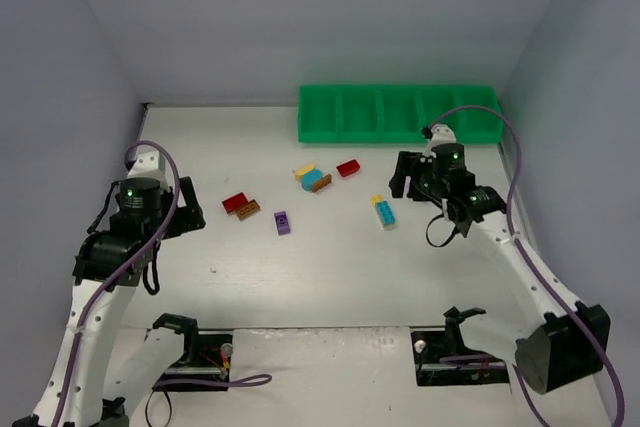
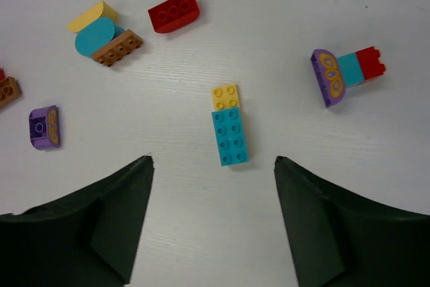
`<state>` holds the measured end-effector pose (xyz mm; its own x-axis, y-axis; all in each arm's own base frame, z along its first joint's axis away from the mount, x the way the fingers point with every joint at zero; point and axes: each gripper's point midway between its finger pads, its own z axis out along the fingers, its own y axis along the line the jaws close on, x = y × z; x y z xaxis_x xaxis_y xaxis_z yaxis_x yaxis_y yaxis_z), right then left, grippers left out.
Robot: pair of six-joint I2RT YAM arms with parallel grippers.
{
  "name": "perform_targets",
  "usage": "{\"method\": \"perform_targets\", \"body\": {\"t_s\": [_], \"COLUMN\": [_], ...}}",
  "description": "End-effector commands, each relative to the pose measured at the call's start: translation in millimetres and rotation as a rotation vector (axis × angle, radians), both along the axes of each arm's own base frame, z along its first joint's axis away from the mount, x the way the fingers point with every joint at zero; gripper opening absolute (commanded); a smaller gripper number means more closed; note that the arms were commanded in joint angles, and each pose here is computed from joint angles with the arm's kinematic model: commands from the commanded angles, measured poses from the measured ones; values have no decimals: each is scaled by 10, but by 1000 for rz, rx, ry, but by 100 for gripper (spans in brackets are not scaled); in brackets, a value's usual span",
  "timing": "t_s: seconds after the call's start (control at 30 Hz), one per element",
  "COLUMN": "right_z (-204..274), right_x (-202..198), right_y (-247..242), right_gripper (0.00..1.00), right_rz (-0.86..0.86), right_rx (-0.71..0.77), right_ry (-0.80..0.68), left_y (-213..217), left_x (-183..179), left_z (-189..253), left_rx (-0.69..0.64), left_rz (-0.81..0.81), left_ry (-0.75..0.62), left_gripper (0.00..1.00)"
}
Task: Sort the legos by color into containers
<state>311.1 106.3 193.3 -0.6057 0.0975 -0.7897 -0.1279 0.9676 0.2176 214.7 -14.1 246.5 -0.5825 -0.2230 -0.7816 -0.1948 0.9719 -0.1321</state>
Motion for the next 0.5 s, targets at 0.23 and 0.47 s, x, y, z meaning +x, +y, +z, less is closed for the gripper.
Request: {"method": "perform_targets", "body": {"t_s": [0.23, 0.47], "right_z": [-250, -766], "right_x": [905, 1413], "right_y": [775, 951], "right_gripper": [93, 99], "right_rz": [79, 6], "right_rx": [56, -41], "right_ry": [23, 90], "left_y": [-207, -304], "left_x": [373, 428], "left_z": [-91, -230], "left_rx": [-49, -83], "left_rz": [-74, -107], "left_ry": [-40, -48], "left_gripper": [83, 83]}}
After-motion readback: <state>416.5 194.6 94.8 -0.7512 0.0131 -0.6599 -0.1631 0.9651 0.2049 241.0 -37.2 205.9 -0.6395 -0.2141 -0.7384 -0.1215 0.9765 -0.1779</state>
